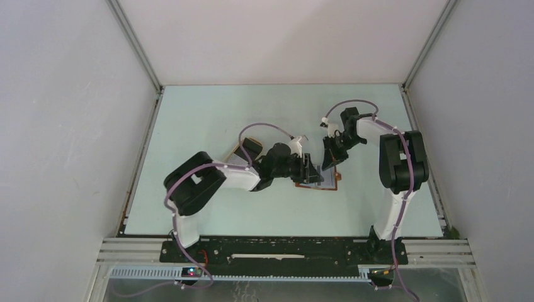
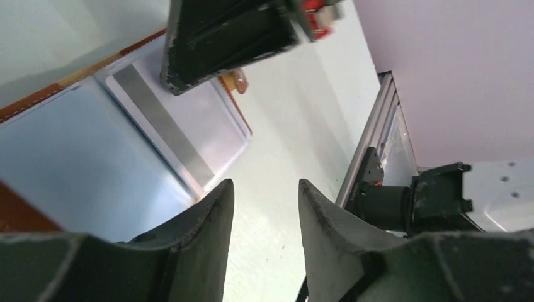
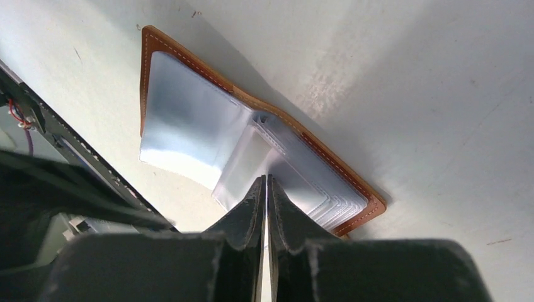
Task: Put the credit cards into the card holder
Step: Turn over the card slot in the card holder.
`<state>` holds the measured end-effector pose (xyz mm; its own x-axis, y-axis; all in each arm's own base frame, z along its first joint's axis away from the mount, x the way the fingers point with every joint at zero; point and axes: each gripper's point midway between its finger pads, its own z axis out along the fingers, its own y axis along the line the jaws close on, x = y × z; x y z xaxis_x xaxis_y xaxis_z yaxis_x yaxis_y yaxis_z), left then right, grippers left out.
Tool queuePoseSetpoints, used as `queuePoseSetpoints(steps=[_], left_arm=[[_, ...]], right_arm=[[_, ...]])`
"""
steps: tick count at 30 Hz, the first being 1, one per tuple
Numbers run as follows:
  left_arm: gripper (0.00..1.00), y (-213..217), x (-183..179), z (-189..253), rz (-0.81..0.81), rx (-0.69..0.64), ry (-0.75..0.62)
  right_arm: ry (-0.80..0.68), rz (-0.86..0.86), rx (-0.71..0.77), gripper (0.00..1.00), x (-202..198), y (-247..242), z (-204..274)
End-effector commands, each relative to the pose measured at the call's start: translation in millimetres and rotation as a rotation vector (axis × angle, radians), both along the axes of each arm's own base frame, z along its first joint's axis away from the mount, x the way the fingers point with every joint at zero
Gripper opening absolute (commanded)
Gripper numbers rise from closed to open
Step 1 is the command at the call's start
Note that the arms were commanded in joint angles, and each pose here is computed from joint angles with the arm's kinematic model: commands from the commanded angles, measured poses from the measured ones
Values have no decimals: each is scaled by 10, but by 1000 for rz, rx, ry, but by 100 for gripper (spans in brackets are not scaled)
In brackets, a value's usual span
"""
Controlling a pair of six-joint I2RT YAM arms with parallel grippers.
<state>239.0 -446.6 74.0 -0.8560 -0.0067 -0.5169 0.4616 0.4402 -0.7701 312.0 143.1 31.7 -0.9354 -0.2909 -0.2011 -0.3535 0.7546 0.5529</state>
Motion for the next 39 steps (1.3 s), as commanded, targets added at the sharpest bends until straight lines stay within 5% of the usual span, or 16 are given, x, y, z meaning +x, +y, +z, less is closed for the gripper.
queuePoseSetpoints(steps=[1,11,19,21,24,26,31,37,39], left_arm=[[48,228,4,504,24,-43,-200],[48,748,39,641,128,30,-356],[49,1444,114,1098,322,128,-593],[55,1678,137,1179,387,171,-651],[77,2055,227,1254,525,240,-695],[86,2265,293,1262,596,256,-676],[89,2564,441,1127,675,140,-508],[81,2799,706,784,816,216,-293],[66,2796,804,698,832,285,-230]], right_arm=[[-46,39,-94,11,72,-119,-66],[-270,185,131,17,-7,188,738],[-672,313,206,24,-183,355,1646],[-840,327,203,34,-205,374,1930],[-996,332,200,78,-245,401,2140],[-990,326,266,91,-308,484,2256],[-812,428,413,92,-561,756,2201],[-642,428,369,88,-486,813,1675],[-622,424,358,87,-458,817,1609]])
